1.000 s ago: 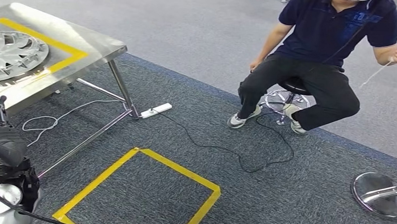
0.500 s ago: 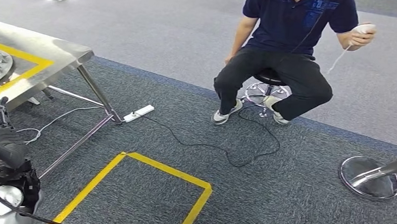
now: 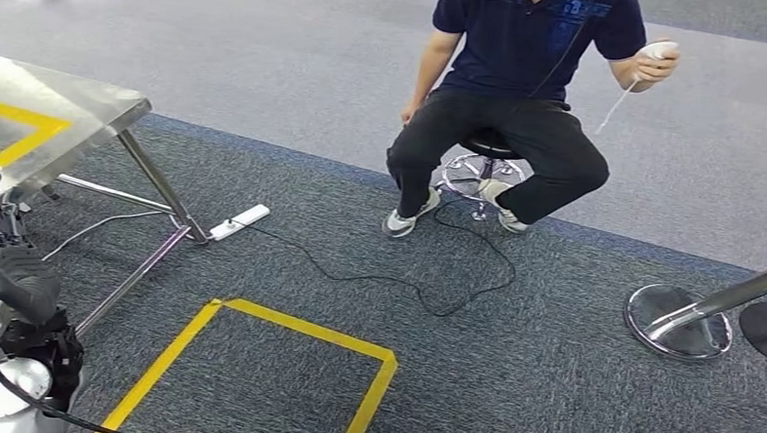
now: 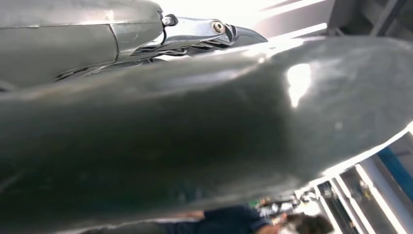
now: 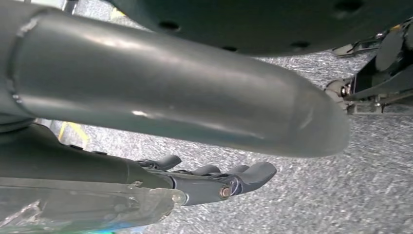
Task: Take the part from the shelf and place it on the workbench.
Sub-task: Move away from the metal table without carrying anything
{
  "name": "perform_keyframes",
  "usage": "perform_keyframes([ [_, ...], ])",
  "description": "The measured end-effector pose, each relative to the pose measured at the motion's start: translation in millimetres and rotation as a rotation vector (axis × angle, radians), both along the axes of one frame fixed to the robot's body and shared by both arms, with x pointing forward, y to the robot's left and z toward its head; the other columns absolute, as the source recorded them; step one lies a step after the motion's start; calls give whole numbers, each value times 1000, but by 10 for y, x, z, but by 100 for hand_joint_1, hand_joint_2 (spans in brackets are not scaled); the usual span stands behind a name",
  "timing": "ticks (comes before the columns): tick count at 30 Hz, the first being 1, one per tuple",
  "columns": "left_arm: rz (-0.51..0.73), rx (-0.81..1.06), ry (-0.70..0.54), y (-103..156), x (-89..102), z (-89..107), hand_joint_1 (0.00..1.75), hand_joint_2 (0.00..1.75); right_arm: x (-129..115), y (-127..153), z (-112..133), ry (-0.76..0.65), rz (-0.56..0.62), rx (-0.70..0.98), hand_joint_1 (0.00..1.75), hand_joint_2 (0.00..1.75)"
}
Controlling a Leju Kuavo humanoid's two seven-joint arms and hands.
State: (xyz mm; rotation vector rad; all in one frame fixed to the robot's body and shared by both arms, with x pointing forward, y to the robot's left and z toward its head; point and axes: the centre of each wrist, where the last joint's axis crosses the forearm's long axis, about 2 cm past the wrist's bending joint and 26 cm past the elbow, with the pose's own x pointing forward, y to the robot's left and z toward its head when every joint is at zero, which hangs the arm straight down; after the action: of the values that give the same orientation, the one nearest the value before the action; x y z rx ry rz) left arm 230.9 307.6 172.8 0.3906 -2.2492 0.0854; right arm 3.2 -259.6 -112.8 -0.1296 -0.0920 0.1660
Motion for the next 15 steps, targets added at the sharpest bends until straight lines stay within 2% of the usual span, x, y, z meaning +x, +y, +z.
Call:
perform_keyframes([
  [15, -7, 4, 4, -31, -29, -1, 0, 0, 26, 32, 4, -4, 2, 4, 0, 0],
])
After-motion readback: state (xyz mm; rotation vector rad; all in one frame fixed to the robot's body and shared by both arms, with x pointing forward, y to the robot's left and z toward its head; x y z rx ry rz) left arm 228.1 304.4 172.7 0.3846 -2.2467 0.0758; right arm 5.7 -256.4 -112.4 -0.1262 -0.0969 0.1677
